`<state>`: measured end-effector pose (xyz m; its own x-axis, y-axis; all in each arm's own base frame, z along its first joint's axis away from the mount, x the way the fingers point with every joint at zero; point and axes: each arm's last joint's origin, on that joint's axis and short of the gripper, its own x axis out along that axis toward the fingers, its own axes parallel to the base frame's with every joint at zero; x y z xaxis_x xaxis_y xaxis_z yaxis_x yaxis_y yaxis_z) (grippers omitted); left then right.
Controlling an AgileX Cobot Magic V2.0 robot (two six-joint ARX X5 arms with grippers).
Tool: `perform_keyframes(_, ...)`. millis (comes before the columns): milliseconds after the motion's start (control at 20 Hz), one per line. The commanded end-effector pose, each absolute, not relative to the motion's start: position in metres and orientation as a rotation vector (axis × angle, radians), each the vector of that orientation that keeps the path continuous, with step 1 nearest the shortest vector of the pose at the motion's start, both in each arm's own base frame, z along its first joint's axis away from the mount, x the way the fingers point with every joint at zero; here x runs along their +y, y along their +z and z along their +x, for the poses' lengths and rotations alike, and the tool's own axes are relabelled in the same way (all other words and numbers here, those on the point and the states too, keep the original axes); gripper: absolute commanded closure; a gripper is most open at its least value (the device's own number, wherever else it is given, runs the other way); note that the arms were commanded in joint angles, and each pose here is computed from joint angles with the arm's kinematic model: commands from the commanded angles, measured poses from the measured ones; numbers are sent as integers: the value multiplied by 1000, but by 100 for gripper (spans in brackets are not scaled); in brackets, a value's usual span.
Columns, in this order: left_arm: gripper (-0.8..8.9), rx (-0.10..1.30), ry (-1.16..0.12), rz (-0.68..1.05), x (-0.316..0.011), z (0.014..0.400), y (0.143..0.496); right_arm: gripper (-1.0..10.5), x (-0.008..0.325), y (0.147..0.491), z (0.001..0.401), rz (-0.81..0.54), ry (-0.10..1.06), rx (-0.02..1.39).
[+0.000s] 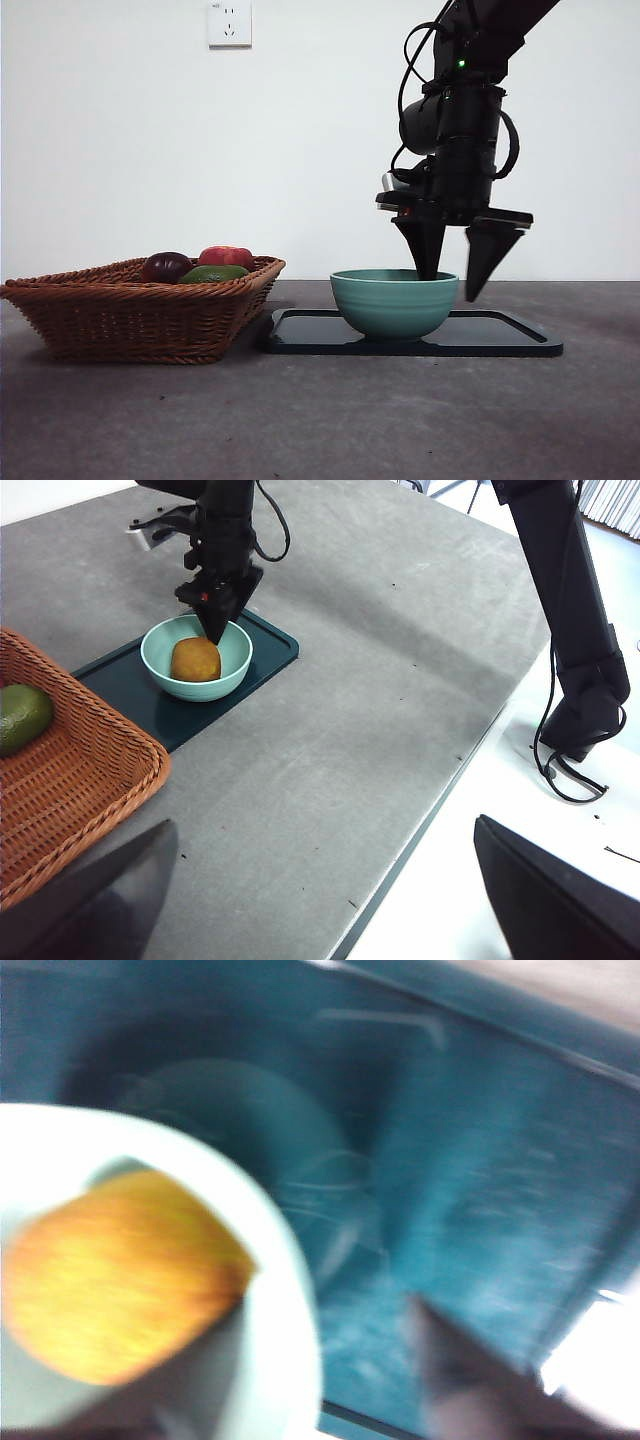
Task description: Pick up the wifruite, put it on the bowl, pick up the plate, put it on desk
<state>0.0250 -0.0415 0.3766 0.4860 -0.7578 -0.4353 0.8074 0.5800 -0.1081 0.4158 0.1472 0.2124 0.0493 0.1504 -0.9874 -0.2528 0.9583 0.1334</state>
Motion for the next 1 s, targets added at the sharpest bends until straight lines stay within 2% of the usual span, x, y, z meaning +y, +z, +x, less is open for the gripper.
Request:
perform_keyframes(50,345,449,-964,115,-41,25,380,497,145,244,417,-62,288,1412)
perform_keyframes(150,345,450,-963,113,-41,25,380,397,140,283,407,-57,285,1349)
perform_keyframes(350,345,444,-964,110,-42,25,380,393,123,357,357,-82,283,1246)
perform_keyframes(550,345,443,-964,109,-42,25,380,393,101,421,296,-82,276,1068)
perform_keyframes(750,345,444,-964,109,-42,25,380,393,83,445,229,-68,341,982)
perform_keyframes(1000,345,444,-964,109,-42,25,380,393,65,432,142,-76,453,951)
